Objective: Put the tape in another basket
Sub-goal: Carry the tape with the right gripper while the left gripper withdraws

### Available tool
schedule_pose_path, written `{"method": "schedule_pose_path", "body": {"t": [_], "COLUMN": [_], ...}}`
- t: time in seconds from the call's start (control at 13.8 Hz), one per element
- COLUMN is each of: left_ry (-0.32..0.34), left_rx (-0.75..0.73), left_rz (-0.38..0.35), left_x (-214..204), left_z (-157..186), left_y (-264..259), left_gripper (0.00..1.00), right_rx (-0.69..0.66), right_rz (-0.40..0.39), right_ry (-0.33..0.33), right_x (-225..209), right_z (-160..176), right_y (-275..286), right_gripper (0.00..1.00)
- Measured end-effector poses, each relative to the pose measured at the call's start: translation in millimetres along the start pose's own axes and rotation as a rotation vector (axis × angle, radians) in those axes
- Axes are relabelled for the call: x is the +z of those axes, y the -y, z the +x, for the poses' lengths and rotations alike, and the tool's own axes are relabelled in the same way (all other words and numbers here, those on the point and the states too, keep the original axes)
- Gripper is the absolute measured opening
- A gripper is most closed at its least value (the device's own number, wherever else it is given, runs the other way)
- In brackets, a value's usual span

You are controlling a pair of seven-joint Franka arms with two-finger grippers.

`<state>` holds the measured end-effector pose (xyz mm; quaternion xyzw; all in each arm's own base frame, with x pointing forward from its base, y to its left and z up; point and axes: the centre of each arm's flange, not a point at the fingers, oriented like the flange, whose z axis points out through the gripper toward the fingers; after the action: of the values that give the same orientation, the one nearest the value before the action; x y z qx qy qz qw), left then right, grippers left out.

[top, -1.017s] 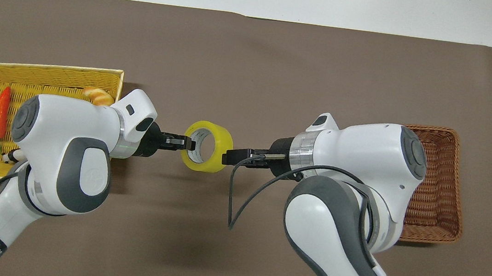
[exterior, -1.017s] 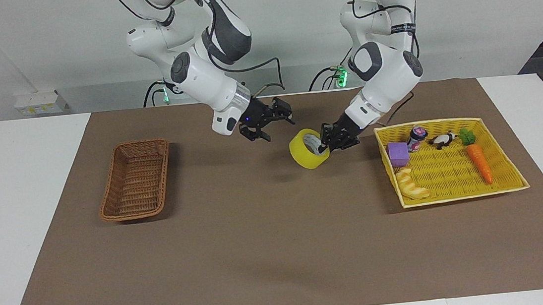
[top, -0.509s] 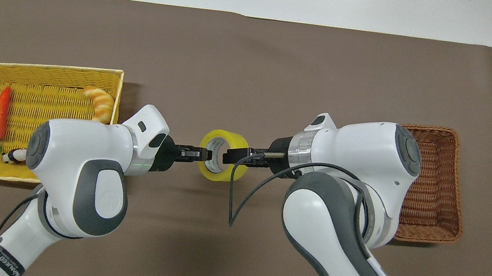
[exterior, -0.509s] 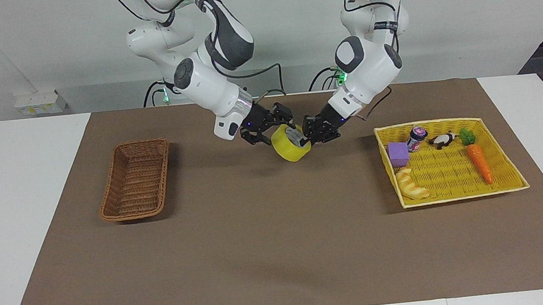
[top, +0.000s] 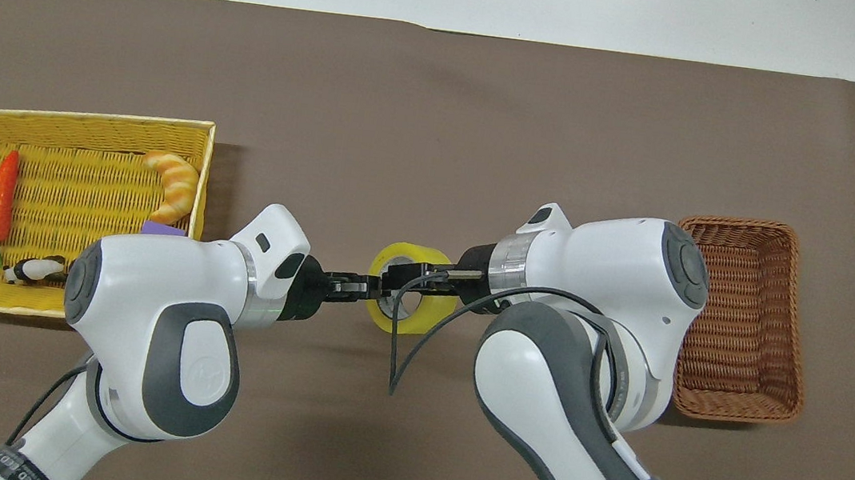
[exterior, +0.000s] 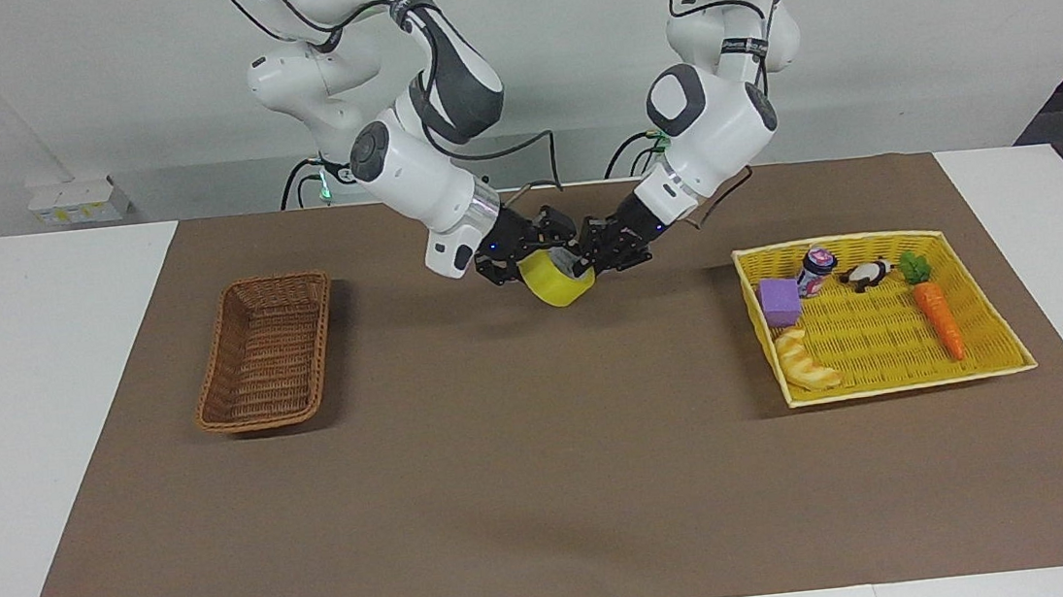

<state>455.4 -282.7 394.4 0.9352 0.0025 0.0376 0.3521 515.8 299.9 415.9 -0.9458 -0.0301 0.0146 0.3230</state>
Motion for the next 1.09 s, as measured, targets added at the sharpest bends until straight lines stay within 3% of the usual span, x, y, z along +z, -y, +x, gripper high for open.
{"method": "schedule_pose_path", "body": {"t": [0.07, 0.22, 0.29, 0.51, 0.58, 1.02, 1.09], "left_ry": [-0.001, -0.003, -0.004, -0.010, -0.010, -0.013, -0.020], "left_rx": [-0.002, -0.004, -0.006, -0.003, -0.002, -0.002, -0.001], "left_rz": [0.000, 0.000, 0.000, -0.005, -0.006, -0.008, -0.011], "left_x": [-0.6, -1.6, -2.1, -6.3, -6.9, -7.9, -10.5], "left_z": [0.3, 1.1, 1.6, 1.8, 1.5, 2.3, 4.8], "left_y": [1.0, 2.1, 2.7, 0.6, 0.1, -0.5, -2.0], "left_gripper": [0.22, 0.22, 0.22, 0.22, 0.22, 0.22, 0.26], "right_rx": [0.002, 0.003, 0.003, 0.006, 0.006, 0.005, 0.005], "right_rz": [-0.001, -0.002, -0.002, -0.005, -0.005, -0.004, -0.004], "right_ry": [-0.001, -0.001, -0.001, -0.001, -0.001, -0.002, -0.002], "right_x": [-0.2, -0.3, -0.3, 0.7, 0.7, 0.3, 0.2], "right_z": [0.3, 0.4, 0.4, 0.2, 0.1, 0.3, 0.3], "right_y": [-1.5, -2.3, -2.7, -5.1, -5.0, -4.5, -4.5], "right_gripper": [0.72, 0.69, 0.62, 0.26, 0.20, 0.20, 0.20]}}
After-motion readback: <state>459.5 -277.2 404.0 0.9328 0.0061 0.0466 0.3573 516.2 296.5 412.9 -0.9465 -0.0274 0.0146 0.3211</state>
